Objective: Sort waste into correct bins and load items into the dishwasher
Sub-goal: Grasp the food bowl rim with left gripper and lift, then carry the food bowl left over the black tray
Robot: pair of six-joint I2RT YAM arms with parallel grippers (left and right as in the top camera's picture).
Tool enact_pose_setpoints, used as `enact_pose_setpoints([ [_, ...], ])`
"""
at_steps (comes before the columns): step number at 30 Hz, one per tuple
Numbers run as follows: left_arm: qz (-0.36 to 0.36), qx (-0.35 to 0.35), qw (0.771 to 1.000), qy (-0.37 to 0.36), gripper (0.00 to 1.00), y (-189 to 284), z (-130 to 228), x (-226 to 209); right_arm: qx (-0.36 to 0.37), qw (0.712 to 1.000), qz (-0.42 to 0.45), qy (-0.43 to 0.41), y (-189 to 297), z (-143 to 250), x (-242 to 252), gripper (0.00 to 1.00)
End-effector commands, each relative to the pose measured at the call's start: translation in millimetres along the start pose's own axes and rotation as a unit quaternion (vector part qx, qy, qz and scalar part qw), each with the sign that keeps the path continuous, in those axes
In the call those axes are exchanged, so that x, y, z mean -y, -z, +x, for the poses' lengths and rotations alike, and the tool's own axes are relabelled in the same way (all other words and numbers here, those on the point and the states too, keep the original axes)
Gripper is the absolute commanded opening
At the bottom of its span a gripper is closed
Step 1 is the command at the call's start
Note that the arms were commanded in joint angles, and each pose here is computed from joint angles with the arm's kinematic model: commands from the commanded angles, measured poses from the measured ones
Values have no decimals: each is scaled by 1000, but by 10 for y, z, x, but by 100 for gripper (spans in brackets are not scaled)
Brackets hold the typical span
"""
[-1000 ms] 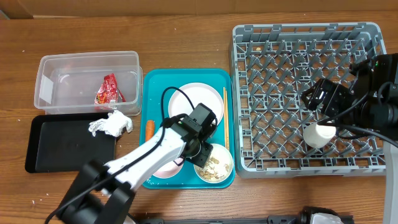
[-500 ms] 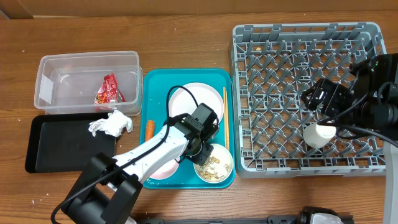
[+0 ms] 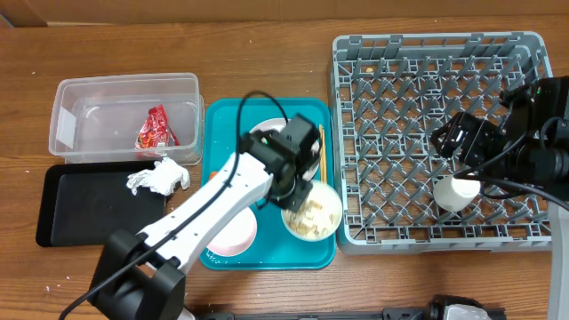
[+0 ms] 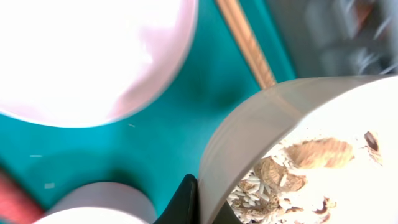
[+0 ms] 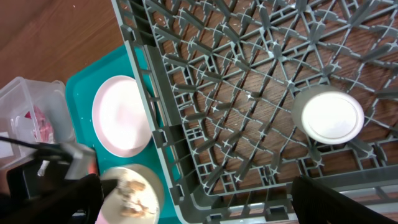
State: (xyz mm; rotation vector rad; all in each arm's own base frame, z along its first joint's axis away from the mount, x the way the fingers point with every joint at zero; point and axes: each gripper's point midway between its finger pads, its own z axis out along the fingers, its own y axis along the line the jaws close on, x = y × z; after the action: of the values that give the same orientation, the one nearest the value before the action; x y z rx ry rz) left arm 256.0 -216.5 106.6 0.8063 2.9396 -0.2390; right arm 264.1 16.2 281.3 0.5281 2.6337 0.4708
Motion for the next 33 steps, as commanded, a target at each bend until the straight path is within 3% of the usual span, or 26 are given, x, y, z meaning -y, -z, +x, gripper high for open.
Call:
enact_pose_setpoints([
  [1, -21, 37, 999, 26, 4, 427, -134, -191, 3, 1000, -5, 6, 21, -6, -35, 100],
  [8, -142, -24, 971, 191, 4, 942, 367, -1113, 3, 1000, -5, 6, 21, -2, -35, 100],
  [15, -283, -100, 889, 348, 4, 1346, 1160, -1891, 4, 1000, -6, 6, 21, -7, -36, 100],
  [20, -289, -108, 868, 390, 4, 1407, 1350, -2112, -2, 1000, -4, 4, 21, 23, -26, 100],
  [33, -412, -137, 771, 465, 4, 1812, 1993, -2785, -11, 1000, -1, 1, 21, 65, -11, 100],
])
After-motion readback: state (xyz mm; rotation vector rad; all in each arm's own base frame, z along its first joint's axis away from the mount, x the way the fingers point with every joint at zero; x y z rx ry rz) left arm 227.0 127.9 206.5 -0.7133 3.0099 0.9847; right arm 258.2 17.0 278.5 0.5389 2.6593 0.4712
